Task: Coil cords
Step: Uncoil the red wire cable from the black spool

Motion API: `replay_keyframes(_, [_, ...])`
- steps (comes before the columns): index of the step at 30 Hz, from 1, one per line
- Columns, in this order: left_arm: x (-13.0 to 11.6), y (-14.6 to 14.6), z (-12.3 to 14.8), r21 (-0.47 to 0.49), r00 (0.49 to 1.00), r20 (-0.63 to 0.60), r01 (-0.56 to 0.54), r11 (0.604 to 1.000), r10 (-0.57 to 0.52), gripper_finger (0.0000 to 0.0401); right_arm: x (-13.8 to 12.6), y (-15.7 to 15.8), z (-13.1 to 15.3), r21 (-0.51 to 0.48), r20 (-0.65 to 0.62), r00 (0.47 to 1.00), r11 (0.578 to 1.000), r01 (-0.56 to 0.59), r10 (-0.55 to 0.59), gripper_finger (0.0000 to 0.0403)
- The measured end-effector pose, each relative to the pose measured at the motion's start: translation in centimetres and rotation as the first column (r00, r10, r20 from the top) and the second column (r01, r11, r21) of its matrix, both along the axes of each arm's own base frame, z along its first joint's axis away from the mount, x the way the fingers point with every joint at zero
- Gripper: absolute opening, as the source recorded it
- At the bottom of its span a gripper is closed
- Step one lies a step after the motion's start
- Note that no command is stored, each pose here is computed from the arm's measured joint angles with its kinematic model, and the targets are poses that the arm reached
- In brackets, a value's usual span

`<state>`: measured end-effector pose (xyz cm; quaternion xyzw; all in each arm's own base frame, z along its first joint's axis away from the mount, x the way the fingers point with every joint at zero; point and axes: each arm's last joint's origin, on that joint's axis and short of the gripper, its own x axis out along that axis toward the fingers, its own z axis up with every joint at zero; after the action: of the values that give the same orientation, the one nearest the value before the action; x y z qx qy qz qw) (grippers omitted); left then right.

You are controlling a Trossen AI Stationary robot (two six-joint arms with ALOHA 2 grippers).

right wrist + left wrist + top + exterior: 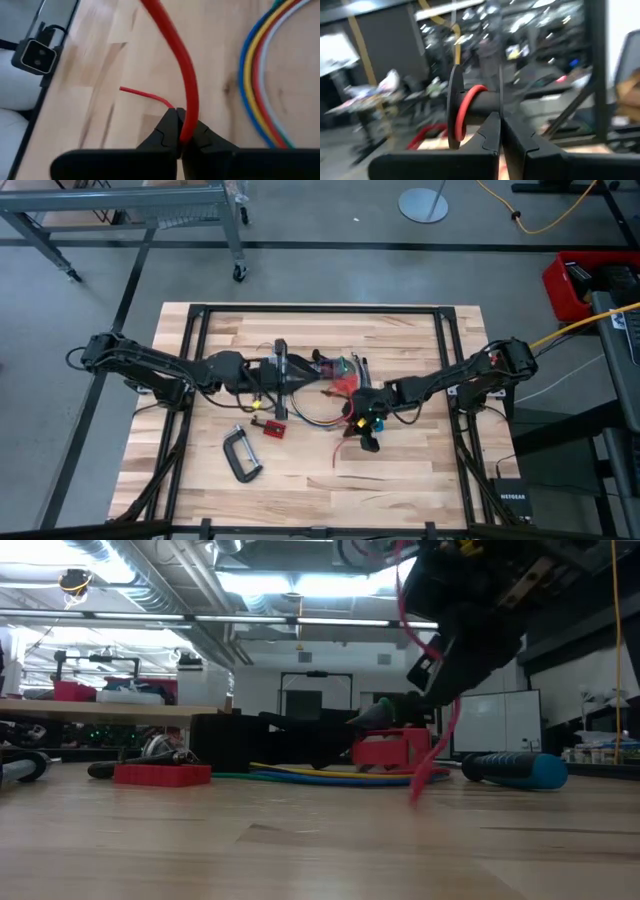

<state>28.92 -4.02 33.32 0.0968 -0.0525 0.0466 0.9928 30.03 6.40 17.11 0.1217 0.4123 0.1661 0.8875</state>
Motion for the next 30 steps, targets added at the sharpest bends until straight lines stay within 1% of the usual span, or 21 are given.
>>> replay_keyframes(2, [-0.7, 0.2, 0.1, -0.002, 0.999, -0.045, -0.026, 1.000, 0.026, 0.0000, -0.2, 0.4, -0.1, -0.019, -0.016, 1.000, 1.000, 0.011, -0.011, 0.0001])
replay_keyframes(4, [-1.4, 0.3, 0.2, -0.024, 0.995, -0.090, -0.044, 0.999, 0.041, 0.0000, -0.3, 0.2, -0.1, -0.032, -0.028, 0.999, 0.999, 0.033, -0.034, 0.0001])
replay_keyframes(9, [-3.6, 0.8, 0.2, -0.113, 0.973, -0.222, -0.091, 0.989, 0.065, 0.0000, -0.4, 0.0, -0.1, -0.053, -0.040, 0.997, 0.996, 0.066, -0.068, 0.0001])
replay_keyframes(14, [-6.0, 1.2, -0.1, -0.227, 0.937, -0.346, -0.137, 0.964, 0.051, 0.0000, -0.4, 0.0, -0.2, -0.058, -0.042, 0.997, 0.996, 0.068, -0.071, 0.0001])
replay_keyframes(17, [-7.1, 1.3, -0.4, -0.279, 0.912, -0.408, -0.170, 0.945, 0.044, 0.0000, -0.4, 0.0, -0.2, -0.072, -0.036, 0.996, 0.994, 0.081, -0.084, 0.0001])
replay_keyframes(20, [-8.0, 1.3, -0.8, -0.342, 0.883, -0.469, -0.167, 0.925, -0.014, 0.0000, -0.3, -0.4, -0.1, -0.106, -0.024, 0.992, 0.987, 0.120, -0.123, 0.0001])
replay_keyframes(23, [-8.3, 1.1, -1.3, -0.428, 0.854, -0.513, -0.160, 0.890, -0.092, 0.0000, 0.1, -1.1, 0.5, -0.145, -0.012, 0.984, 0.974, 0.173, -0.176, 0.0001])
replay_keyframes(27, [-8.0, 0.7, -2.0, -0.542, 0.809, -0.540, -0.126, 0.831, -0.230, 0.0000, 1.0, -2.5, 2.8, -0.215, 0.086, 0.971, 0.947, 0.238, -0.224, 0.0001])
replay_keyframes(30, [-7.3, 0.2, -2.6, -0.612, 0.768, -0.550, -0.102, 0.784, -0.329, 0.0000, 1.7, -3.7, 5.0, -0.253, 0.177, 0.957, 0.929, 0.271, -0.231, 0.0001])
